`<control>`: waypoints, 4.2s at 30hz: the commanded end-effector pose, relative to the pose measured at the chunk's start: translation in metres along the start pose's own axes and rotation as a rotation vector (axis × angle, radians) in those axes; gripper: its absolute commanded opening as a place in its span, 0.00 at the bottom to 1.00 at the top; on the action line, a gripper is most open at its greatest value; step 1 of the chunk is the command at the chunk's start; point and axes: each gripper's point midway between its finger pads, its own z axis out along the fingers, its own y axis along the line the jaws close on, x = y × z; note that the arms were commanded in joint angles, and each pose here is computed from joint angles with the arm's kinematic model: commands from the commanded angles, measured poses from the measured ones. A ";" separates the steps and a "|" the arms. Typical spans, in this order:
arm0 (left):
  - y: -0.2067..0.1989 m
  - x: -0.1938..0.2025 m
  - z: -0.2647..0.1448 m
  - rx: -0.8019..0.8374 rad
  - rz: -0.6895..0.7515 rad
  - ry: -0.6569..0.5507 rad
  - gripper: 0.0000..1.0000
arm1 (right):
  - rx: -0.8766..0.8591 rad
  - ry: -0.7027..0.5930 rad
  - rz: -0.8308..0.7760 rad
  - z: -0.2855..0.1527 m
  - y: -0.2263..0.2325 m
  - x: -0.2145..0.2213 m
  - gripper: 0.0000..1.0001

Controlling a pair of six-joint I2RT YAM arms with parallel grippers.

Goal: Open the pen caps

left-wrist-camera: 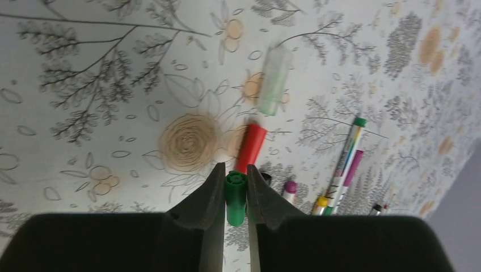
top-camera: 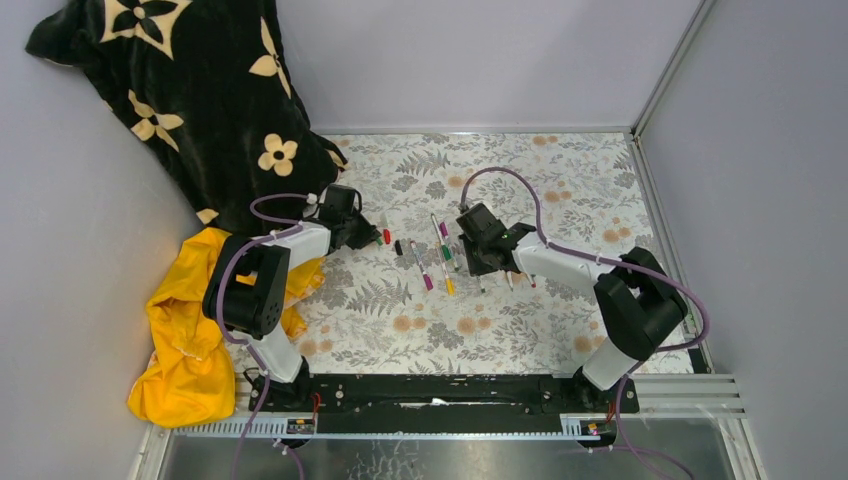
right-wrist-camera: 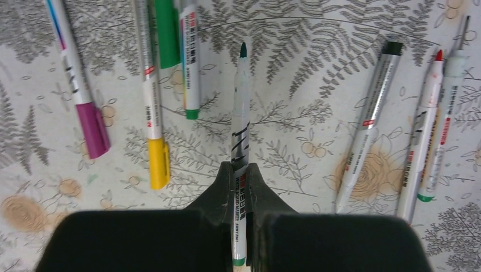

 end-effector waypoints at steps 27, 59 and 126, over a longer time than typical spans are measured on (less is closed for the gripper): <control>0.026 0.003 -0.005 -0.089 -0.020 -0.028 0.51 | 0.239 0.025 0.045 0.025 -0.073 -0.002 0.24; -0.025 0.000 -0.053 0.126 -0.038 -0.062 0.55 | -0.009 -0.071 -0.080 0.007 0.024 -0.067 0.47; -0.082 0.033 -0.057 0.367 0.031 0.082 0.56 | -0.048 0.029 -0.098 0.021 0.027 -0.026 0.00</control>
